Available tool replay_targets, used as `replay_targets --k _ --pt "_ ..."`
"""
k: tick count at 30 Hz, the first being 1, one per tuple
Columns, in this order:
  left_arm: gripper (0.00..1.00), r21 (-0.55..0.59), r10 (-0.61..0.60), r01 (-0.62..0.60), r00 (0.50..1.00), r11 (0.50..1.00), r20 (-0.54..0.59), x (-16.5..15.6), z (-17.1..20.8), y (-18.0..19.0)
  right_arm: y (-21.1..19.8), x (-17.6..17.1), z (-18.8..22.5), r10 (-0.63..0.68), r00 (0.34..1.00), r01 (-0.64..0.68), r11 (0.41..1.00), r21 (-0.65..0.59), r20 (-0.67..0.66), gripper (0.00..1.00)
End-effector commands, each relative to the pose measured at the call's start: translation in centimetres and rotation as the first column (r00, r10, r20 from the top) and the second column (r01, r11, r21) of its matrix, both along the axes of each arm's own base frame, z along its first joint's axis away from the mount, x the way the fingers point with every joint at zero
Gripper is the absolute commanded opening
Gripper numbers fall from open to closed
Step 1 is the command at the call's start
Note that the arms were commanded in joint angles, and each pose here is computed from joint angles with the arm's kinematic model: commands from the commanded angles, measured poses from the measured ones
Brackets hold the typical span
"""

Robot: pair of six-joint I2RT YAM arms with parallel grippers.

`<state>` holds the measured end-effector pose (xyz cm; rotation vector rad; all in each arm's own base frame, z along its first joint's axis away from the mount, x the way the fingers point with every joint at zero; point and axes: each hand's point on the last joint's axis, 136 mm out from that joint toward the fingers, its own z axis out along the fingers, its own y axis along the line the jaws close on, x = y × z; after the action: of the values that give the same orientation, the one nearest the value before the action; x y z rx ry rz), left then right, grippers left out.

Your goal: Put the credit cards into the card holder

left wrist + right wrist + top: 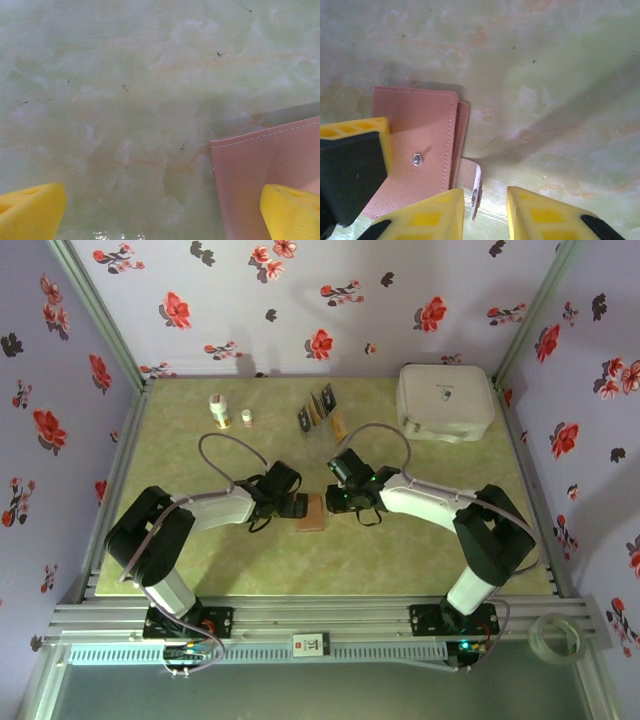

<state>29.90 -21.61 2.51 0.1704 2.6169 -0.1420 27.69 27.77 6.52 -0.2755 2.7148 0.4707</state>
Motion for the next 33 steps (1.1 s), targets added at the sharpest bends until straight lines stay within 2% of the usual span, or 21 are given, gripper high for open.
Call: replay_targets --k 1,11,20,33 --pt "1.00 0.114 0.038 -0.033 0.998 0.993 -0.043 -1.0 -2.2 2.3 0.4 0.5 0.2 0.006 1.000 -0.006 1.000 0.002 -0.001 0.24" --pt "1.00 0.114 0.040 -0.035 0.998 0.993 -0.045 -1.1 -2.4 2.4 0.5 0.5 -0.8 0.007 1.000 -0.007 1.000 0.002 -0.018 0.14" --pt "1.00 0.111 0.041 -0.036 0.998 0.993 -0.044 -1.0 -2.5 2.3 0.7 0.5 -0.7 -0.004 0.999 0.007 0.998 0.061 -0.040 0.00" --pt "1.00 0.107 0.046 -0.042 0.998 0.993 -0.041 -1.0 -2.5 2.3 4.3 0.0 0.4 0.029 0.995 -0.001 0.961 0.278 -0.097 0.00"
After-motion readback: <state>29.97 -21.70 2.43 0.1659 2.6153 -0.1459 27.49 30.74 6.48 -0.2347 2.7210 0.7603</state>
